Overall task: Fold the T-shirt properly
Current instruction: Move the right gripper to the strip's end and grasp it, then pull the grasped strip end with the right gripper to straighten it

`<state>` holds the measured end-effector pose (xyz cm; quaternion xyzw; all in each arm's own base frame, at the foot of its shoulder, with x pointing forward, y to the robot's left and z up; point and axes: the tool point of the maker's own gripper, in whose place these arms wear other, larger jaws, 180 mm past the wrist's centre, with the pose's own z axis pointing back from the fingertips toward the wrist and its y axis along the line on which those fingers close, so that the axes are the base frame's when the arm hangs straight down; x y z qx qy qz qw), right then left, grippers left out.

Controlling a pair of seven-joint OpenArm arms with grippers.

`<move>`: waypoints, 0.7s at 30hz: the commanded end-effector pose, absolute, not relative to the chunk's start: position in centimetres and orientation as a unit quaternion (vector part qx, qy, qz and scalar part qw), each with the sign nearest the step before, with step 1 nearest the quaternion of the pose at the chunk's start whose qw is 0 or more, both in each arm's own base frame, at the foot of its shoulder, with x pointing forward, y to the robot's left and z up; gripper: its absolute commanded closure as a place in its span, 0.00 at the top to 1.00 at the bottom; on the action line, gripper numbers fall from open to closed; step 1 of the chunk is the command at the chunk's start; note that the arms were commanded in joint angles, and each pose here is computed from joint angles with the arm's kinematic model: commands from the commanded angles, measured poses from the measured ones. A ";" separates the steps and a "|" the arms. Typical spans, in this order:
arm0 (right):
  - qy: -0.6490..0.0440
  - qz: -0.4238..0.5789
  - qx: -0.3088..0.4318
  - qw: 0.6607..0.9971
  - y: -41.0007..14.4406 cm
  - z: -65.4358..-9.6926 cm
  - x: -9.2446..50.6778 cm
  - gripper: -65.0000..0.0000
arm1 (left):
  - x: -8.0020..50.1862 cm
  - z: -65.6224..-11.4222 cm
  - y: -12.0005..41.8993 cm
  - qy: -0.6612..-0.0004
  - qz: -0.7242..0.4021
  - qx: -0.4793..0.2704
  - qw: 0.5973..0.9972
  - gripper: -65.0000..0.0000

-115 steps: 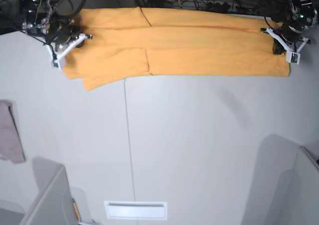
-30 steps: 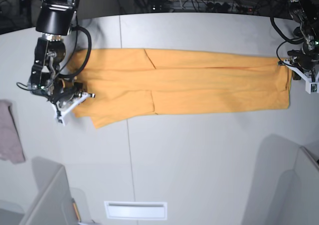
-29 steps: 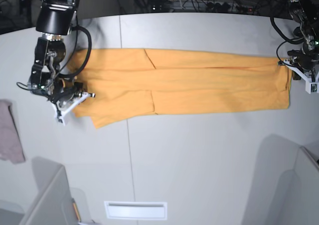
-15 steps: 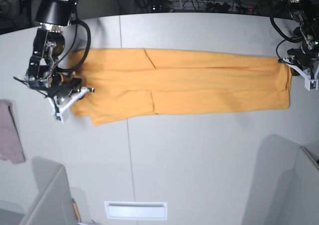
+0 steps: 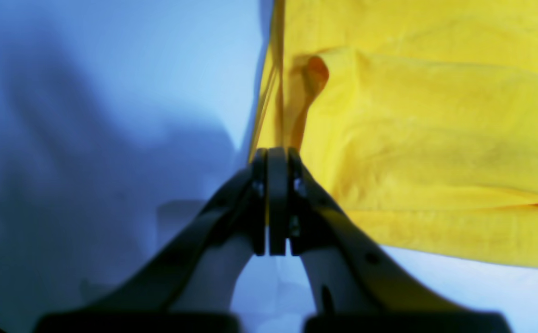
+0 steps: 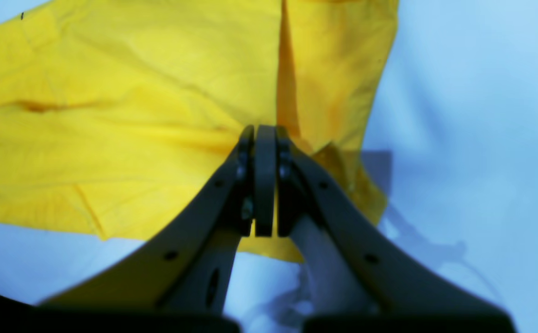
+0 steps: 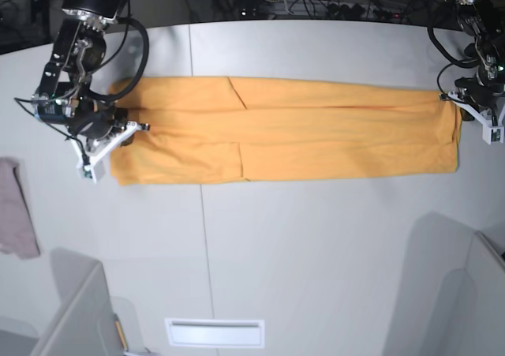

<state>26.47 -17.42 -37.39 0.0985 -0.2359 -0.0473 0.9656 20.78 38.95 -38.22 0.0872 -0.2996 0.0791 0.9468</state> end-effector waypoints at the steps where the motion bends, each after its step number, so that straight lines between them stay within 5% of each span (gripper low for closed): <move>1: -0.252 -0.046 0.095 0.962 -17.7 -36.6 26.9 0.00 | 21.6 -36.7 39.7 -0.319 0.072 0.101 0.940 0.00; 21: -0.226 -0.049 0.101 0.968 -16.6 -38.2 23.4 0.00 | 21.7 -36.9 39.5 -0.318 0.069 0.099 0.940 0.00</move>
